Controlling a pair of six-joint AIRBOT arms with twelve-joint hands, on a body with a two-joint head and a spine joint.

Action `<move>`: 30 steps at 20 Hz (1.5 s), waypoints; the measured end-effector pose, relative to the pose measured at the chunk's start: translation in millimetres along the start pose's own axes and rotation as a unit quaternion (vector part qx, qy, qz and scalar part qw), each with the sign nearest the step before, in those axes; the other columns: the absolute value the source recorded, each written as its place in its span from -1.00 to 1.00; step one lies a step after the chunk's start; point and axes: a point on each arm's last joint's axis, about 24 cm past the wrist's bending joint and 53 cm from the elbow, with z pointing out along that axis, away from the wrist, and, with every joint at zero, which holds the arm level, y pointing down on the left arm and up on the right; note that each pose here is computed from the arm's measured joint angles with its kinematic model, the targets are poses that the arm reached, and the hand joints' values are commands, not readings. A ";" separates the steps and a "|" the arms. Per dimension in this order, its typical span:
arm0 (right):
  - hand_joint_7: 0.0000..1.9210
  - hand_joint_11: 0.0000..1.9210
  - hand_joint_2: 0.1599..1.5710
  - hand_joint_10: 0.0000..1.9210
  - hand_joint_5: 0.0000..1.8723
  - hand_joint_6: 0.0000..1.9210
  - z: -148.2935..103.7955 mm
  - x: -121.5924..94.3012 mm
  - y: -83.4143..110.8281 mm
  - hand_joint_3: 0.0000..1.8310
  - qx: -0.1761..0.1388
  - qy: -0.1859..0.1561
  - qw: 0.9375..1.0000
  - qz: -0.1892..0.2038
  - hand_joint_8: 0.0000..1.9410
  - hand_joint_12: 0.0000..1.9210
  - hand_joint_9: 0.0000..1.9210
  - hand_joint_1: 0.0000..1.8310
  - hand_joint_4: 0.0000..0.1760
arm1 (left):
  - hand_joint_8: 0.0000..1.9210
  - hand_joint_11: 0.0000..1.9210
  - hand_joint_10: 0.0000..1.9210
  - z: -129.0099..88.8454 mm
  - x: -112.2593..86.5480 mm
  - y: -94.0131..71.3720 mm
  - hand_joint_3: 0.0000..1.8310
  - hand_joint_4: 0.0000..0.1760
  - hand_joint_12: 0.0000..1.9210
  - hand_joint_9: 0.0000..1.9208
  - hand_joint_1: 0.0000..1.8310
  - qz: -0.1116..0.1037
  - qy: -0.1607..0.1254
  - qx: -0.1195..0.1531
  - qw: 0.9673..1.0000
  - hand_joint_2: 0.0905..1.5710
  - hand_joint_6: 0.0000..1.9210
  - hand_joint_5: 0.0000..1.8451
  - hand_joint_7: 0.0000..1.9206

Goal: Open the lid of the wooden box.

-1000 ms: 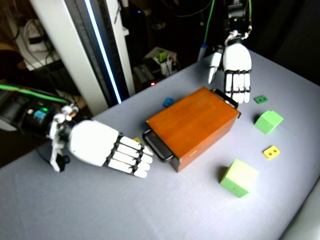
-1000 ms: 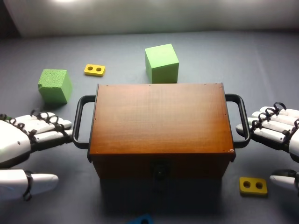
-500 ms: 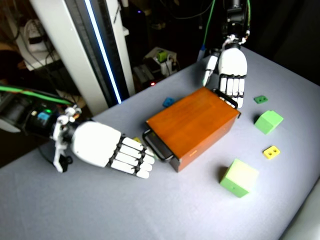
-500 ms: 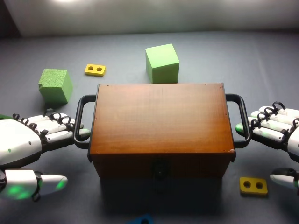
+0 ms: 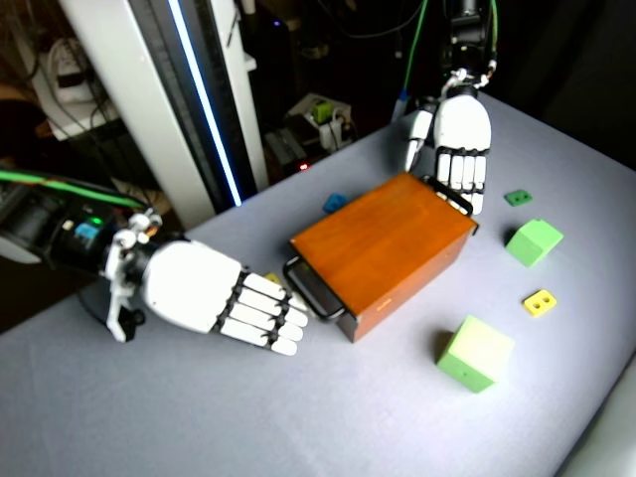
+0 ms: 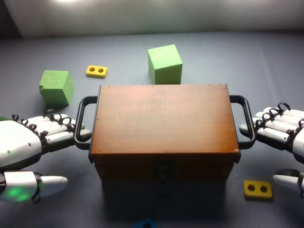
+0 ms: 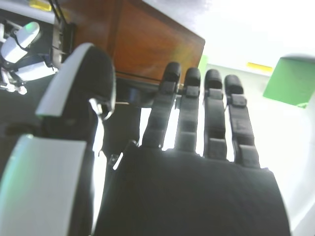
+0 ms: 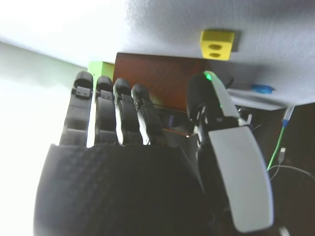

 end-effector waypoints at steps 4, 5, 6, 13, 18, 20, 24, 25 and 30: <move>-1.00 -1.00 0.86 -1.00 -1.00 -1.00 -2.5 -10.7 2.2 -0.98 -0.006 -0.015 1.000 0.003 -1.00 -1.00 -1.00 -0.37 -1.00 | -1.00 -1.00 -1.00 -3.7 -9.4 -7.9 -1.00 -0.47 -1.00 -1.00 -0.71 0.003 -0.014 0.011 1.000 0.79 -1.00 -1.00 -1.00; -1.00 -1.00 0.87 -1.00 -1.00 -1.00 -3.2 -13.6 2.9 -0.98 -0.008 -0.019 1.000 0.003 -1.00 -1.00 -1.00 -0.39 -1.00 | -1.00 -1.00 -1.00 -4.7 -12.0 -9.4 -1.00 -0.38 -1.00 -1.00 -0.73 0.004 -0.019 0.012 1.000 0.79 -1.00 -1.00 -1.00; -1.00 -1.00 0.87 -1.00 -1.00 -1.00 -3.7 -16.3 4.0 -0.98 -0.011 -0.024 1.000 0.003 -1.00 -1.00 -1.00 -0.39 -1.00 | -1.00 -1.00 -1.00 -5.8 -13.9 -11.7 -1.00 -0.38 -1.00 -1.00 -0.73 0.005 -0.022 0.015 1.000 0.79 -1.00 -1.00 -1.00; -1.00 -1.00 0.87 -0.99 -1.00 -1.00 -9.3 -35.2 9.4 -1.00 -0.020 -0.055 0.998 0.006 -1.00 0.33 -0.98 -0.39 -1.00 | -1.00 -1.00 -1.00 -10.5 -29.7 -24.2 -1.00 -0.49 -1.00 -1.00 -0.69 0.018 -0.050 0.037 0.998 0.78 -1.00 -1.00 -1.00; -1.00 -1.00 0.87 -1.00 -1.00 -1.00 -10.7 -44.4 13.8 -1.00 -0.030 -0.074 0.997 0.008 -1.00 -0.13 -1.00 -0.56 -1.00 | -1.00 -1.00 -1.00 -12.6 -41.9 -30.3 -1.00 -0.69 -1.00 -1.00 -0.66 0.028 -0.077 0.049 0.995 0.74 -1.00 -1.00 -1.00; -1.00 -1.00 0.89 -1.00 -1.00 -1.00 -11.1 -47.0 13.7 -1.00 -0.030 -0.080 0.996 0.011 -1.00 -0.94 -1.00 -0.55 -1.00 | -1.00 -1.00 -1.00 -12.8 -48.3 -32.5 -1.00 -0.67 -1.00 -1.00 -0.70 0.026 -0.089 0.053 0.994 0.75 -1.00 -1.00 -1.00; -1.00 -1.00 0.89 -1.00 -1.00 -1.00 -13.0 -61.9 8.5 -1.00 -0.027 -0.107 0.994 0.018 -1.00 -1.00 -1.00 -0.65 -1.00 | -1.00 -1.00 -1.00 -14.1 -64.1 -35.7 -1.00 -0.63 -1.00 -1.00 -0.59 0.028 -0.122 0.062 0.990 0.72 -1.00 -1.00 -1.00; -1.00 -1.00 0.90 -1.00 -1.00 -1.00 -13.6 -66.4 5.9 -0.99 -0.024 -0.115 0.993 0.022 -1.00 -1.00 -1.00 -0.64 -1.00 | -1.00 -1.00 -1.00 -13.8 -68.2 -36.6 -1.00 -0.77 -1.00 -1.00 -0.53 0.026 -0.131 0.066 0.989 0.72 -1.00 -1.00 -1.00; -1.00 -0.98 0.88 -1.00 -1.00 -1.00 -11.4 -85.1 4.6 -1.00 -0.028 -0.151 0.988 0.033 -1.00 -0.97 -1.00 -0.36 -1.00 | -1.00 -1.00 -1.00 -5.2 -80.9 -33.5 -1.00 -0.48 -1.00 -1.00 -0.62 0.020 -0.159 0.071 0.984 0.74 -1.00 -1.00 -1.00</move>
